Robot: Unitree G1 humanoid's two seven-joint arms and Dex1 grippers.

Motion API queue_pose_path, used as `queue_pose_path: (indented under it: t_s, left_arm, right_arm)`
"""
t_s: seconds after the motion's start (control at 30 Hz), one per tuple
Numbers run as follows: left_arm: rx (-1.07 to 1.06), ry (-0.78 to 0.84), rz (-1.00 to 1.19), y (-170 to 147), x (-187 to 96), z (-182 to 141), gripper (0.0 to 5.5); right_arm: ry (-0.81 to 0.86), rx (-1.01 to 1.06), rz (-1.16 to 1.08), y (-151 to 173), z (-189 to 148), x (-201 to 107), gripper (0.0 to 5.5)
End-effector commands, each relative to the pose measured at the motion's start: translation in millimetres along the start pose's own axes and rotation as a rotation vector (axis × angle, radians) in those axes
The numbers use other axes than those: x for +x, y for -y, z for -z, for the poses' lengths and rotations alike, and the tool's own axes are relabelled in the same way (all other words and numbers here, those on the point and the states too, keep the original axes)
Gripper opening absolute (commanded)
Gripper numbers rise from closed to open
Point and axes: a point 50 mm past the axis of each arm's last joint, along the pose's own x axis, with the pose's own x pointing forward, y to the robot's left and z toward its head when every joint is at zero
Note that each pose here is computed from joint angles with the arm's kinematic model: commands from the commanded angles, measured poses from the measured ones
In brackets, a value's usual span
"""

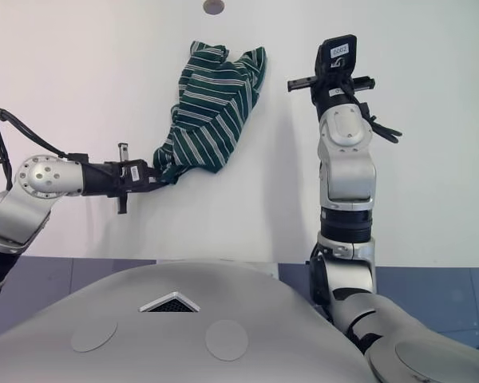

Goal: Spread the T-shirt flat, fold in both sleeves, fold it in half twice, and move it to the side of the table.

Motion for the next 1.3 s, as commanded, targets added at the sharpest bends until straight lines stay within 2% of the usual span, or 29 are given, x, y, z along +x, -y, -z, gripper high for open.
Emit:
queue_pose_path:
  t_s: [0.03,0.13,0.2,0.33,0.43,0.47,0.67,0.77,0.83,0.9,0.97,1.13,1.17,1.3]
  left_arm:
    - [-0.024,-0.033,-0.069,-19,-7,8,0.11]
    - [-0.020,0.232,-0.308,-81,-31,-37,0.00]
    - [-0.007,0.385,-0.346,-113,-50,-70,0.00]
    - [0.024,0.578,-0.310,-162,-84,-130,0.00]
    - [0.056,0.666,-0.332,-187,-104,-172,0.00]
    - [0.081,0.655,-0.331,-190,-105,-178,0.00]
    - [0.154,0.558,-0.269,-188,-88,-166,0.00]
    - [0.225,0.515,-0.212,-178,-87,-155,0.00]
    - [0.290,0.386,-0.074,-158,-89,-129,0.00]
    - [0.319,0.211,0.103,-127,-96,-96,0.00]
    - [0.321,0.134,0.165,-111,-101,-80,0.00]
    - [0.304,0.109,0.118,-111,-96,-71,0.00]
    - [0.296,0.113,0.107,-112,-93,-69,0.00]
    - [0.285,0.124,0.098,-112,-88,-68,0.00]
  right_arm:
    - [0.029,0.004,0.017,-2,-6,7,0.00]
    - [0.062,0.007,0.029,3,-12,15,0.00]
    - [0.088,0.008,0.044,7,-17,23,0.00]
    - [0.163,0.026,0.017,10,-33,35,0.00]
    - [0.276,0.157,-0.171,6,-61,35,0.00]
    - [0.325,0.212,-0.280,4,-74,31,0.21]
    - [0.396,0.407,-0.688,12,-100,12,1.31]
    - [0.360,0.466,-0.750,21,-96,15,1.83]
    - [0.314,0.422,-0.752,22,-90,20,1.83]
    - [0.278,0.325,-0.789,17,-84,17,1.83]
    - [0.231,0.188,-0.857,8,-73,12,1.83]
    - [0.141,-0.242,-1.066,-16,-52,-1,1.83]
    - [0.138,-0.393,-1.086,-20,-48,-2,1.83]
    - [0.169,-0.852,-1.014,-20,-42,10,2.19]
